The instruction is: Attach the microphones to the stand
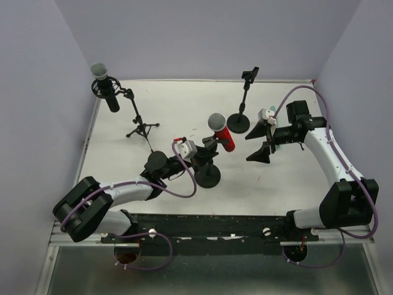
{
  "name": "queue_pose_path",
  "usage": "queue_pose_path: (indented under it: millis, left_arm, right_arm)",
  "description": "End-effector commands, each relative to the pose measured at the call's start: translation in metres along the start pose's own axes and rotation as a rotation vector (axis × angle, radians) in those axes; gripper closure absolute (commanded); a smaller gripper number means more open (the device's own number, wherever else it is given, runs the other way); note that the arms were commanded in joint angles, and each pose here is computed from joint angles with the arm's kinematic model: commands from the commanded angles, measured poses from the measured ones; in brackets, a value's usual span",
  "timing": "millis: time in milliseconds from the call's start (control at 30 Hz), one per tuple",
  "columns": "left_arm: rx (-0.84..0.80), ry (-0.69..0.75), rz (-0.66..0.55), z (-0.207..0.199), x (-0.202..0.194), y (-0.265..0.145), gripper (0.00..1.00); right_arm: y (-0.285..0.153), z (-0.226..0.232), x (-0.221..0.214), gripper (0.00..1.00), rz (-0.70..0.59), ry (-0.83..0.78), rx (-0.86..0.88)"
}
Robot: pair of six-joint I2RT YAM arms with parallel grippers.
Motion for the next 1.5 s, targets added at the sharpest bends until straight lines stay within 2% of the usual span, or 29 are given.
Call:
queue_pose_path:
  millis: [0,200,367,667,800,900,1033,1233,1333,1467]
  left_arm:
    - [0.148,0.17,-0.174,0.04,0.067,-0.008,1.0]
    - [0.31,0.245,-0.27,0.112,0.127,-0.02,1.0]
    - [0.39,0.236,-0.29,0.17,0.151,-0.024,1.0]
    - [0.446,0.193,-0.229,0.228,0.136,-0.022,1.0]
    - [0.456,0.169,-0.2,0.236,0.121,-0.027,1.0]
    - [0.459,0.149,-0.18,0.237,0.11,-0.031,0.95]
    - [0.464,0.11,-0.163,0.233,0.096,-0.037,0.75]
    - [0.473,0.084,-0.172,0.221,0.091,-0.048,0.34]
    - [0.489,0.065,-0.171,0.213,0.093,-0.054,0.19]
    - [0.526,0.024,-0.163,0.202,0.087,-0.067,0.05]
  right_arm:
    - [-0.005,-0.001,0.009,0.01,-0.039,-0.01,-0.01]
    - [-0.005,-0.002,0.006,0.0,-0.042,0.0,-0.008]
    - [-0.005,-0.001,0.005,0.0,-0.038,0.001,-0.008]
    - [-0.005,-0.002,0.0,0.0,-0.032,0.014,-0.006]
    - [-0.004,-0.002,-0.002,0.01,-0.032,0.019,0.001]
    - [-0.004,-0.001,-0.003,0.01,-0.032,0.022,0.011]
    - [-0.003,0.0,-0.004,0.01,-0.039,0.028,0.03]
    - [-0.003,0.001,-0.005,0.0,-0.039,0.032,0.04]
    - [-0.003,0.001,-0.005,0.01,-0.037,0.033,0.036]
    - [-0.005,-0.001,-0.008,0.01,-0.027,0.037,0.026]
Point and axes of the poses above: each gripper's point midway between its finger pads, its own y axis out along the fingers, its own z axis along the line the jaws close on, x = y × z, the point moved 2 cm from there along -y, back along the fingers, and after that the axes turned 15 degrees about -y, right-handed, at the moved point
